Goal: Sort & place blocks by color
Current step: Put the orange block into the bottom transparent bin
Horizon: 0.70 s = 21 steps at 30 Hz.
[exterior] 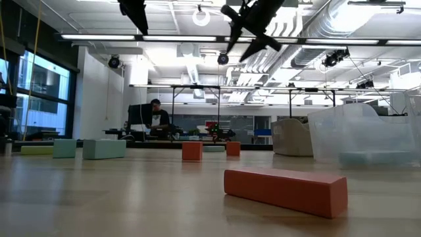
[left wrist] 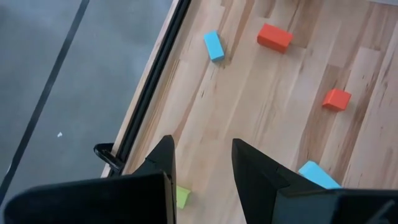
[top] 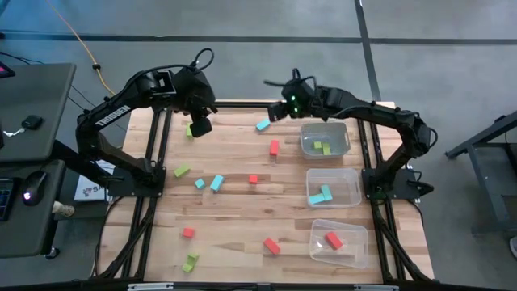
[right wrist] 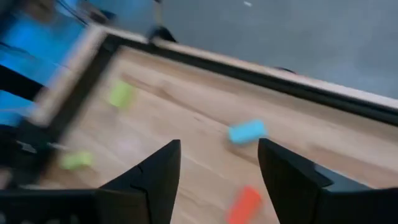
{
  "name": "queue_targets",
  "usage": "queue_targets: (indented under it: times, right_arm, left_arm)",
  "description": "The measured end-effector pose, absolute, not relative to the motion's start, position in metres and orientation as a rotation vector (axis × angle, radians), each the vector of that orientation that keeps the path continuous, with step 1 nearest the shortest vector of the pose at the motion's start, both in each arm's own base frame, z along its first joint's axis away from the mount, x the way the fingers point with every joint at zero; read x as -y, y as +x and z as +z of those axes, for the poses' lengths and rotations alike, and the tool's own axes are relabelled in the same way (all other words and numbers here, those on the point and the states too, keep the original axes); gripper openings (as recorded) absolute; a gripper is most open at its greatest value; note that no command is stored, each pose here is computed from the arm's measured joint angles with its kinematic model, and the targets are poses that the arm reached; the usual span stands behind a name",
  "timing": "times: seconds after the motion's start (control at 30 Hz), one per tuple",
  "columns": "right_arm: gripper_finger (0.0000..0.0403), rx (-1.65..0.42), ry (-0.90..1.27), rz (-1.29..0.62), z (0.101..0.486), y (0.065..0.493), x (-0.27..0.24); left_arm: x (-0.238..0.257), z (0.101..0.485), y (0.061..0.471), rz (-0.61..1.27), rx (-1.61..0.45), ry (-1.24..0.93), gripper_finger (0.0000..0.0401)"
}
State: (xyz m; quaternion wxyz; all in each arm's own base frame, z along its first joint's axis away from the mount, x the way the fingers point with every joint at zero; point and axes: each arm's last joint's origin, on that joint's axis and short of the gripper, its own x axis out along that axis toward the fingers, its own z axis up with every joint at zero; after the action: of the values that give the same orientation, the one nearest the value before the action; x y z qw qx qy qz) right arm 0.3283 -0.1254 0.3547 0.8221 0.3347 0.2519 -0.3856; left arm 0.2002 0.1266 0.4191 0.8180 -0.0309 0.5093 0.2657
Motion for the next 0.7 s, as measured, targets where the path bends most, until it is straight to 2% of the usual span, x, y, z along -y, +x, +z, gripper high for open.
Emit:
queue_targets:
  times: [0.13, 0.37, 0.7]
  right_arm:
    - [0.0206, -0.438, 0.741, -0.735, 0.363, 0.332, 0.136]
    - [0.0206, -0.436, 0.765, -0.72, 0.36, 0.335, 0.138]
    - [0.0206, -0.596, 0.909, -0.683, 0.312, 0.365, 0.142]
  left_arm:
    - [-0.127, 0.419, 0.201, 0.567, -1.079, -0.063, 0.0085]
    - [-0.128, 0.42, 0.202, 0.57, -1.061, -0.058, 0.0085]
    - [-0.129, 0.421, 0.203, 0.576, -1.043, -0.055, 0.0085]
